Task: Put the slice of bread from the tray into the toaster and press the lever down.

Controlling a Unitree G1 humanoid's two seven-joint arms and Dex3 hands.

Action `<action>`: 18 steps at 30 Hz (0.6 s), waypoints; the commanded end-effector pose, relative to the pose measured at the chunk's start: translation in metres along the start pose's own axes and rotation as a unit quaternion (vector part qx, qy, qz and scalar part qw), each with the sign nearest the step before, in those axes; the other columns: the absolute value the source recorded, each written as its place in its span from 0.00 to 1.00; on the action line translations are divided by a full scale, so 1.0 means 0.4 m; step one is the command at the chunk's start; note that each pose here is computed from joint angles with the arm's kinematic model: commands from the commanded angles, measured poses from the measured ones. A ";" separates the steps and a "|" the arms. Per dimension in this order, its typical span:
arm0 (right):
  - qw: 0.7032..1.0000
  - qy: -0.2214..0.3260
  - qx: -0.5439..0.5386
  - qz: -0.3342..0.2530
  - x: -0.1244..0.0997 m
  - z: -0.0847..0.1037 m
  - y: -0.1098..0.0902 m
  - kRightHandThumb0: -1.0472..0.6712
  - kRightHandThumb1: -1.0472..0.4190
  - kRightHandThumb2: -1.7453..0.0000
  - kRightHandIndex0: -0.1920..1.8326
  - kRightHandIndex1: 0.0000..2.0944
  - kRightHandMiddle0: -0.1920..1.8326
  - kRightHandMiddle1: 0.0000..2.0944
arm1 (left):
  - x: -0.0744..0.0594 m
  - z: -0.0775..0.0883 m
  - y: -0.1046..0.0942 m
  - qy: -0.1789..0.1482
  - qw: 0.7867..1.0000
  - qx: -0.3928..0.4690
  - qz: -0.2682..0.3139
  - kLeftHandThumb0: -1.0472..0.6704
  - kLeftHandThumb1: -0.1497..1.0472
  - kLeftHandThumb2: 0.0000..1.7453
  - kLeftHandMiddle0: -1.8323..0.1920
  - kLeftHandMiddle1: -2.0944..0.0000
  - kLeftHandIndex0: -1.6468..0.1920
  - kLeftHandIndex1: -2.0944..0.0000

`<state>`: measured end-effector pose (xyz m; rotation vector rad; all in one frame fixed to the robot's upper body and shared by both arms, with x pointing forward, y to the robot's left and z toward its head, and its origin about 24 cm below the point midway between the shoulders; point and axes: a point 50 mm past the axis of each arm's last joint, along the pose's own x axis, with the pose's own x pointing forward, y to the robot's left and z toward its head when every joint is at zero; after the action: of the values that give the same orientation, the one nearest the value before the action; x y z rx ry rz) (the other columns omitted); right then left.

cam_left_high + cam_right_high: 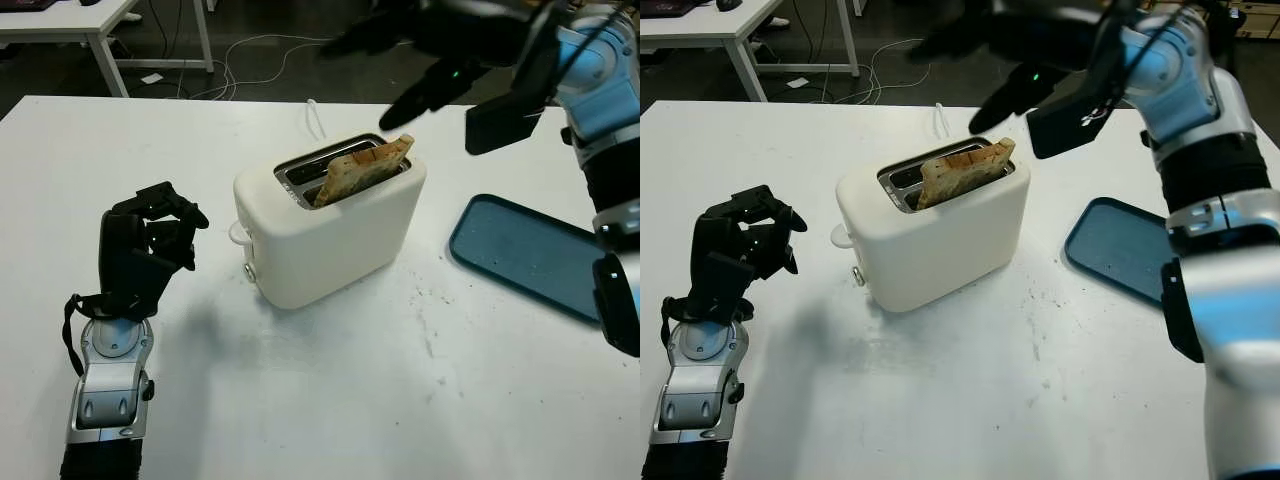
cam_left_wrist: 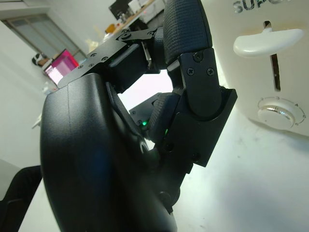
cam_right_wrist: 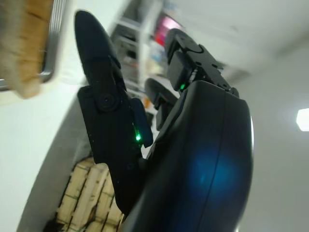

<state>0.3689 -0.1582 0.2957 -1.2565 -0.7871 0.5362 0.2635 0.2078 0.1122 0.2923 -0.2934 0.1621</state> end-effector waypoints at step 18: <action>0.920 0.104 0.264 -0.271 -0.289 -0.023 0.337 0.41 0.12 0.99 0.48 0.31 0.56 0.01 | 0.037 0.034 0.006 -0.036 0.999 0.017 -0.012 0.12 0.79 0.34 0.23 0.31 0.24 0.32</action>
<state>0.3152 -0.2135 0.1440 -0.6098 -0.7167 0.1900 0.2711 0.2084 0.1233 0.3184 -0.3312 0.1445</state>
